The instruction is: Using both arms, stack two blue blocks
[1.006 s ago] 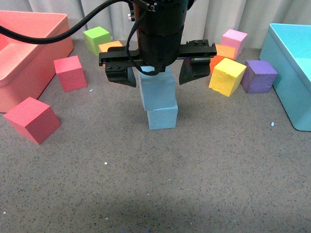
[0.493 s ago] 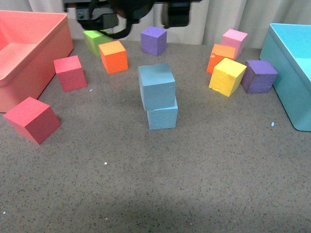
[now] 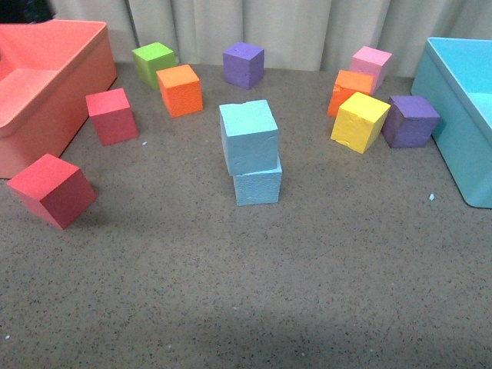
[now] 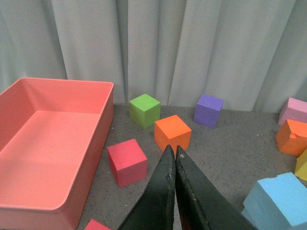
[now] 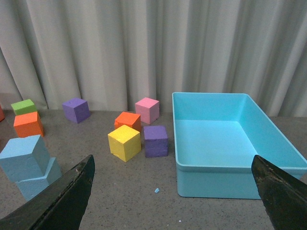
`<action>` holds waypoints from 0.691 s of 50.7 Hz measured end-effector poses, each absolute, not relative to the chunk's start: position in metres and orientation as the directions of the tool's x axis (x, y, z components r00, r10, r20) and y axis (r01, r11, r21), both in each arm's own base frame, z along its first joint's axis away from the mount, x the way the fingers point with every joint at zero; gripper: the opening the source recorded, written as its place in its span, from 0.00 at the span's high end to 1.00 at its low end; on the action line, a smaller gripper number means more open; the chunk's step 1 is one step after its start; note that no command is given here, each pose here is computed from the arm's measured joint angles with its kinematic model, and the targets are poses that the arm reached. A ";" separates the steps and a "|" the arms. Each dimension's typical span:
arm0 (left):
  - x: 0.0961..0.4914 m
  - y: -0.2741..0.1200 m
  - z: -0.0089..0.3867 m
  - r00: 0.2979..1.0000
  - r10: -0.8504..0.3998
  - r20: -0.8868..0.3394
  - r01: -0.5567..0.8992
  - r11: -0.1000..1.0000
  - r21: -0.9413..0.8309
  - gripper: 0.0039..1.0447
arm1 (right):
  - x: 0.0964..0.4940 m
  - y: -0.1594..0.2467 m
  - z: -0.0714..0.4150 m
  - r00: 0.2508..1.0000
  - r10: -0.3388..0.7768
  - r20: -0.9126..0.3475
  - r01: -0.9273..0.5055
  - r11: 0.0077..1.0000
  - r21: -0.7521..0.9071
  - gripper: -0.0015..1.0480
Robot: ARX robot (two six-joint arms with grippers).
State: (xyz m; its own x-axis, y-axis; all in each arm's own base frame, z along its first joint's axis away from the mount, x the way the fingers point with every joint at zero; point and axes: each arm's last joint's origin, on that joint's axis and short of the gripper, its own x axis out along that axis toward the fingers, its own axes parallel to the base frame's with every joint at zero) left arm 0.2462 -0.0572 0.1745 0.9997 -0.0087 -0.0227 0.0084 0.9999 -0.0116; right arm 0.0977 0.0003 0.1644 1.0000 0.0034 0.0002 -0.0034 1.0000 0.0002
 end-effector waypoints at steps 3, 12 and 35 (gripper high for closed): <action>0.232 -0.048 0.174 1.000 -0.011 -0.014 0.011 1.000 -0.012 0.97 | 0.098 0.000 0.164 1.000 0.003 0.000 -0.003 1.000 0.000 0.09; 0.201 -0.027 0.162 1.000 0.002 -0.014 -0.002 1.000 -0.008 0.97 | 0.098 0.000 0.164 1.000 0.004 0.000 -0.004 1.000 0.000 0.09; 0.155 -0.001 0.163 1.000 -0.001 -0.013 0.001 1.000 -0.008 0.97 | 0.098 0.000 0.164 1.000 0.003 0.000 -0.003 1.000 0.000 0.09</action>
